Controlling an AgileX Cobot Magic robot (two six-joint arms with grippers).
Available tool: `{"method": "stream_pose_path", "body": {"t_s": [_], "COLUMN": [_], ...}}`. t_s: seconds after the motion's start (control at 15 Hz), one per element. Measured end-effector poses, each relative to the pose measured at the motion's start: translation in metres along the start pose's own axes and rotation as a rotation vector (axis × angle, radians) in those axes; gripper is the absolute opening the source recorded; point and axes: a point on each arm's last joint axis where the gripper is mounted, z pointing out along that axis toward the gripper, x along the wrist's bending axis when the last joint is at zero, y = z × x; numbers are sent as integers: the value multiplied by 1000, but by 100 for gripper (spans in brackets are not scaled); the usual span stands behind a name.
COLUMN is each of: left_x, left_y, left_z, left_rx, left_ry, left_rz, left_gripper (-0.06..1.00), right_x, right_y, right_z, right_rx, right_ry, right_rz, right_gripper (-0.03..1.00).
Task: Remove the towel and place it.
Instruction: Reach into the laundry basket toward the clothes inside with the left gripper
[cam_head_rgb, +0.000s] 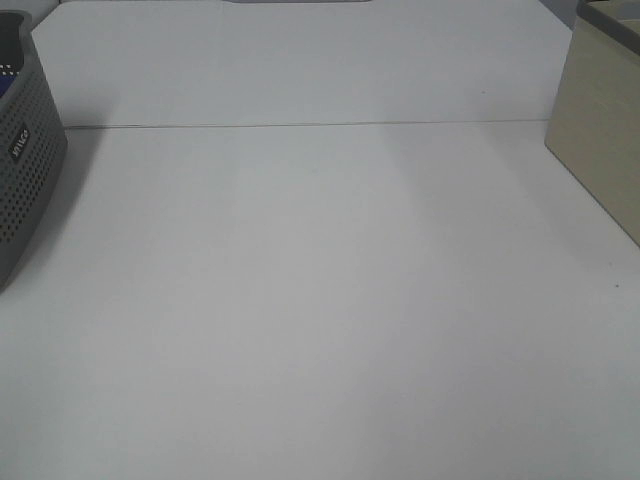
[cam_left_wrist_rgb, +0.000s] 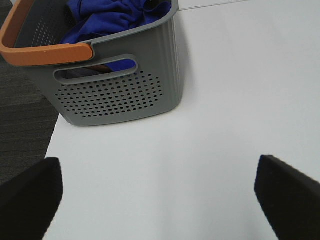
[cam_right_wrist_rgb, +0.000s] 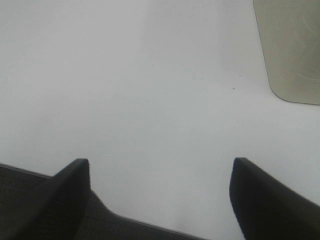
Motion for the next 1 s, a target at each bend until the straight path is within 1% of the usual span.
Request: {"method": "stream_pose_path", "body": {"t_s": [1.0], "left_x": [0], "left_y": [0], "left_z": [0], "left_rx": [0], "left_ry": [0], "left_rz": [0], "left_gripper": [99], "right_x": [0], "right_y": [0], "right_z": [0], "right_rx": [0], "right_ry": [0], "right_rz": [0], "right_gripper": [76]}}
